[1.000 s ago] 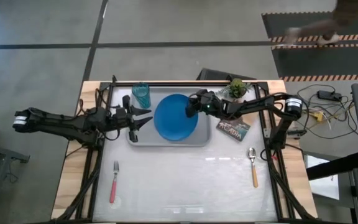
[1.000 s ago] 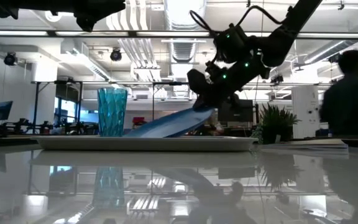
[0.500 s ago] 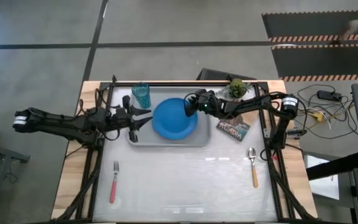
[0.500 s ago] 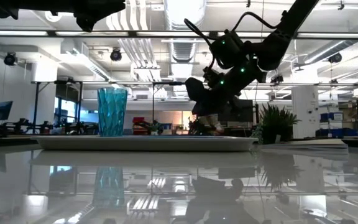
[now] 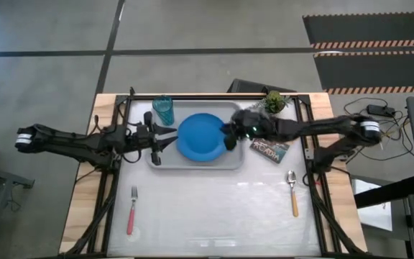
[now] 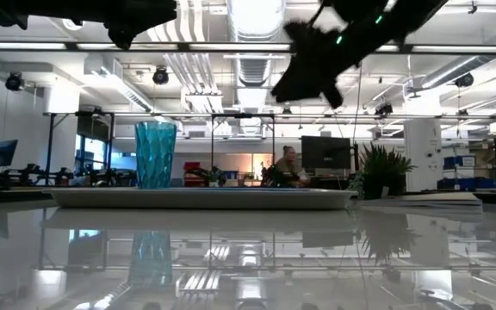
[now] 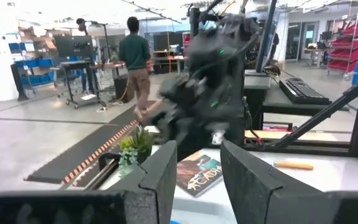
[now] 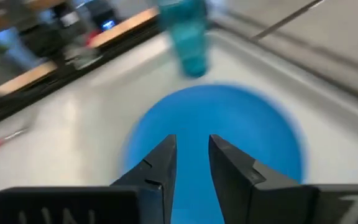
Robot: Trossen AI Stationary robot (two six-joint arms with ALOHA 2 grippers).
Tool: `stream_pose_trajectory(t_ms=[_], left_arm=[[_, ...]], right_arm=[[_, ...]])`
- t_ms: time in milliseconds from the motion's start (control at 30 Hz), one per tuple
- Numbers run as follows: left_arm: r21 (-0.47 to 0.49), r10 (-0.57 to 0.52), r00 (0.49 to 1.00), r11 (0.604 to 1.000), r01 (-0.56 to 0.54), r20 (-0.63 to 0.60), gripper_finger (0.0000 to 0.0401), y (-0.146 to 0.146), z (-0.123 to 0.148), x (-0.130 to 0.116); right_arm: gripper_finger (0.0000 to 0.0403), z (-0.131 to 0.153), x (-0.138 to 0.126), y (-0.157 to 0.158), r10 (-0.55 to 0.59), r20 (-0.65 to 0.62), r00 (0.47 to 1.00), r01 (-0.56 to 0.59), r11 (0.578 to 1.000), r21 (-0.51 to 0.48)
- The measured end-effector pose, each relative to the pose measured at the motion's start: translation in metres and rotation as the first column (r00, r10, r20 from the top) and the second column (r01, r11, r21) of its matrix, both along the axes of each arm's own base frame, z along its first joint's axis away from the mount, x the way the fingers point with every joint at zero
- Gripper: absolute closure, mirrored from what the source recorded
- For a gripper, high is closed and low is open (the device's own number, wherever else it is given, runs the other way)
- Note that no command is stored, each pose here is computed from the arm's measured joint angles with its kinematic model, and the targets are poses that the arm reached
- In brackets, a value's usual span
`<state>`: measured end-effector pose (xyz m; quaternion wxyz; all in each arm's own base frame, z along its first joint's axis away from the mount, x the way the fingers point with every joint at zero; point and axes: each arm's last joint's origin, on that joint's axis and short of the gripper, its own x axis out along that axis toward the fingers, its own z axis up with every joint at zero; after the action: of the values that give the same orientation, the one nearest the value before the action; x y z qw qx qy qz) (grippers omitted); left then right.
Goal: Pick and place plate/cup/fork/spoon on tray
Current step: Put the yellow spoon to the right side of the blue plate on the gray tray
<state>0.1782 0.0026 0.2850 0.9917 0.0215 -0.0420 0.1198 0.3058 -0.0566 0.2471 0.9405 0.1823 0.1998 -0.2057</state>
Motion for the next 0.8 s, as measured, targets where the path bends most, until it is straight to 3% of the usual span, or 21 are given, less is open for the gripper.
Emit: stream_pose_trajectory(t_ms=[200,367,600,800], left_arm=[[-0.017,-0.002,1.0,1.0,0.002,-0.009,0.0293,0.0,-0.002,0.002],[-0.049,-0.004,1.0,0.999,0.004,-0.008,0.0293,0.0,-0.003,0.002],[-0.051,-0.005,0.999,0.999,0.003,-0.032,0.0293,0.0,-0.006,0.002],[-0.051,-0.005,0.999,0.999,0.003,-0.032,0.0293,0.0,-0.006,0.002]], right_arm=[[0.0342,0.014,-0.023,0.055,0.143,-0.035,0.989,-0.129,0.959,0.254],[0.0354,0.01,-0.037,0.092,0.182,-0.111,0.977,-0.114,0.887,0.447],[0.0355,-0.009,-0.057,0.131,0.176,-0.335,0.925,0.083,0.77,0.633],[0.0356,-0.024,-0.087,0.15,0.149,-0.602,0.785,0.353,0.69,0.632]])
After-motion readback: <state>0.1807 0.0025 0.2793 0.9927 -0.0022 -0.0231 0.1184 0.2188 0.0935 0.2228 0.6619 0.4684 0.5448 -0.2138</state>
